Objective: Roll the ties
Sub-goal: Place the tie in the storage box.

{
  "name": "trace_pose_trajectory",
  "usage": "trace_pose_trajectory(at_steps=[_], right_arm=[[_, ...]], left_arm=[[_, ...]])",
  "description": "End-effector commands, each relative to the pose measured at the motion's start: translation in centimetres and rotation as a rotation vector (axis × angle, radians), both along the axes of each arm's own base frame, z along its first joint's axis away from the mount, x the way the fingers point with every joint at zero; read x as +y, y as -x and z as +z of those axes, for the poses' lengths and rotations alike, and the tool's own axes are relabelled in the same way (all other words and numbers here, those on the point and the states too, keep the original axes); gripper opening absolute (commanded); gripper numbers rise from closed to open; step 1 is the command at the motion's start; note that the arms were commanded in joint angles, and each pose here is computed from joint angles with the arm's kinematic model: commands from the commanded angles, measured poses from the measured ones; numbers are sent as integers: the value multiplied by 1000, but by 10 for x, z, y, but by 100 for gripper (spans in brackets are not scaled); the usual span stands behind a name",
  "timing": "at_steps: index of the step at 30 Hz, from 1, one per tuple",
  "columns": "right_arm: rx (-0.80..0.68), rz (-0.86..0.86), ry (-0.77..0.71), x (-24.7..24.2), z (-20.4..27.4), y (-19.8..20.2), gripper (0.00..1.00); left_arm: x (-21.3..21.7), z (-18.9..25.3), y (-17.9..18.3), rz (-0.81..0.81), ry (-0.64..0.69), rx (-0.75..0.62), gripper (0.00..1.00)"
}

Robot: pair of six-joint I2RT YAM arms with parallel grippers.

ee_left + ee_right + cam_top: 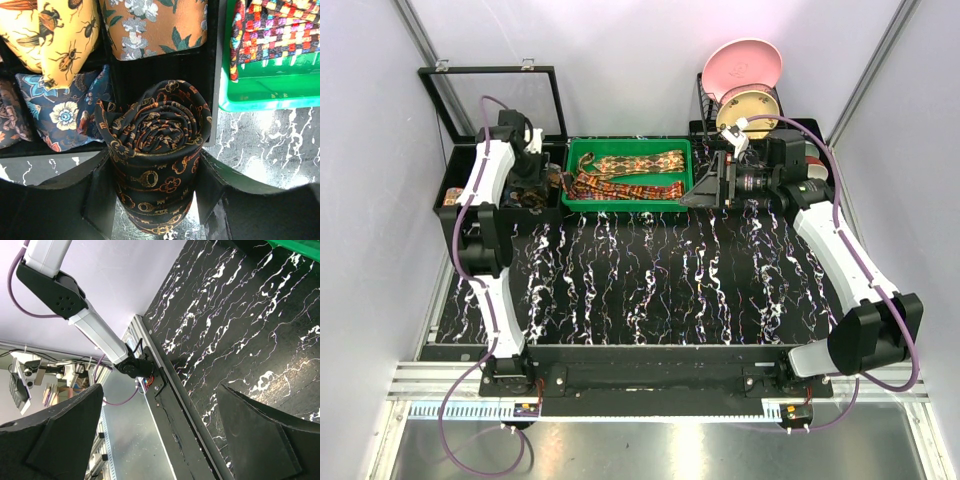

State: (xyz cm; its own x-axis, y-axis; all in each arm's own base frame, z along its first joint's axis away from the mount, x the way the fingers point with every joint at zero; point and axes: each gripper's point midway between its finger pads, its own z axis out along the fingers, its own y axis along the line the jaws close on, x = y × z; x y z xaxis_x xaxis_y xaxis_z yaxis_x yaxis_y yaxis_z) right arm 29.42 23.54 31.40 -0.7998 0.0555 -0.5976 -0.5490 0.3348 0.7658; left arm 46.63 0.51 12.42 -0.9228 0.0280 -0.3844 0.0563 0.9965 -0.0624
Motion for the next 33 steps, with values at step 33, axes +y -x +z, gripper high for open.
trace_pose_trajectory(at_steps=[33], right_arm=[[48,-8,-3,-2,-8,2,100]], left_arm=[[-7,-76,-10,-5,-45,100,25]])
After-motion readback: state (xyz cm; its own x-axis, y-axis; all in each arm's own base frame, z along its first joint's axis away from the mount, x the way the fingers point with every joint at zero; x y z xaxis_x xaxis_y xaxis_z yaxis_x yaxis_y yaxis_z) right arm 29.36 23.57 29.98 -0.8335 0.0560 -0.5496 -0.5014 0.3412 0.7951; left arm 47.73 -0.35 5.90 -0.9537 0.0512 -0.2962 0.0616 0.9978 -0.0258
